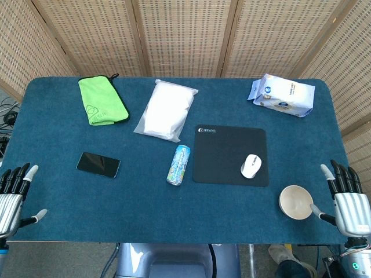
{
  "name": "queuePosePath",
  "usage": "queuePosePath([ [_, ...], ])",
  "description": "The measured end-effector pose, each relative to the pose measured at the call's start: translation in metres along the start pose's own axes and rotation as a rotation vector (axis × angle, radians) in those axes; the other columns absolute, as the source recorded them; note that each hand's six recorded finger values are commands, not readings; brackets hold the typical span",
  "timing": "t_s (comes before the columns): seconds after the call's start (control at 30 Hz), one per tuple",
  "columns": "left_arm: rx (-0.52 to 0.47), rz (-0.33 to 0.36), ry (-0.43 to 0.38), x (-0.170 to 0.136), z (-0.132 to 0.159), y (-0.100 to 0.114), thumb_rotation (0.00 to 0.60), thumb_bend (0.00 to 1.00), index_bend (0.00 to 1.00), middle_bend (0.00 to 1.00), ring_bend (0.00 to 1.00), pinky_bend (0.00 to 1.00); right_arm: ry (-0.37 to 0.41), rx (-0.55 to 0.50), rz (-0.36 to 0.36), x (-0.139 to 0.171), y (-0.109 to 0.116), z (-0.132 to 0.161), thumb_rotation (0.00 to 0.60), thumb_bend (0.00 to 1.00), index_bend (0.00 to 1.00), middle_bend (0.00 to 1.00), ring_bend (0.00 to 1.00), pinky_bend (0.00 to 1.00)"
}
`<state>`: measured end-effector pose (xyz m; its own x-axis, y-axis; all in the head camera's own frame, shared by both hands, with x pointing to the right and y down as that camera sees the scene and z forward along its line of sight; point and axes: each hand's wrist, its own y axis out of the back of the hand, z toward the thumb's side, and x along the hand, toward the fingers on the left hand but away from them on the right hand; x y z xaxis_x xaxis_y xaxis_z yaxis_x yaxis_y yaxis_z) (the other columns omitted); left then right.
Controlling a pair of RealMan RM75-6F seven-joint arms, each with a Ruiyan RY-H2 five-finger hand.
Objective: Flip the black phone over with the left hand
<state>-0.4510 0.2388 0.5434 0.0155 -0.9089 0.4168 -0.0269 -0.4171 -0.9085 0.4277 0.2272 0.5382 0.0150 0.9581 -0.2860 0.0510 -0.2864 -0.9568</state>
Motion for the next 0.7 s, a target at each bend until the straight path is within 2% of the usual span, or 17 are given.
queuePosePath([
  [0.23, 0.009, -0.006, -0.009, 0.004, 0.0, -0.003, 0.6, 0.0, 0.0, 0.0, 0.0, 0.0, -0.009, -0.001, -0.002, -0.001, 0.0, -0.002, 0.6, 0.0, 0.0, 0.0, 0.0, 0.0],
  [0.43, 0.012, -0.025, -0.052, 0.024, 0.008, -0.006, 0.6, 0.0, 0.0, 0.0, 0.0, 0.0, -0.016, 0.004, -0.001, -0.002, 0.0, -0.004, 0.6, 0.0, 0.0, 0.0, 0.0, 0.0],
  [0.6, 0.042, -0.079, -0.125, 0.052, 0.025, -0.015, 0.6, 0.0, 0.0, 0.0, 0.0, 0.0, -0.029, 0.017, 0.01, -0.004, -0.004, -0.006, 0.6, 0.0, 0.0, 0.0, 0.0, 0.0],
  [0.7, 0.086, -0.145, -0.177, 0.074, 0.038, -0.029, 0.6, 0.0, 0.0, 0.0, 0.0, 0.0, -0.041, 0.028, 0.02, -0.006, -0.008, -0.009, 0.6, 0.0, 0.0, 0.0, 0.0, 0.0],
])
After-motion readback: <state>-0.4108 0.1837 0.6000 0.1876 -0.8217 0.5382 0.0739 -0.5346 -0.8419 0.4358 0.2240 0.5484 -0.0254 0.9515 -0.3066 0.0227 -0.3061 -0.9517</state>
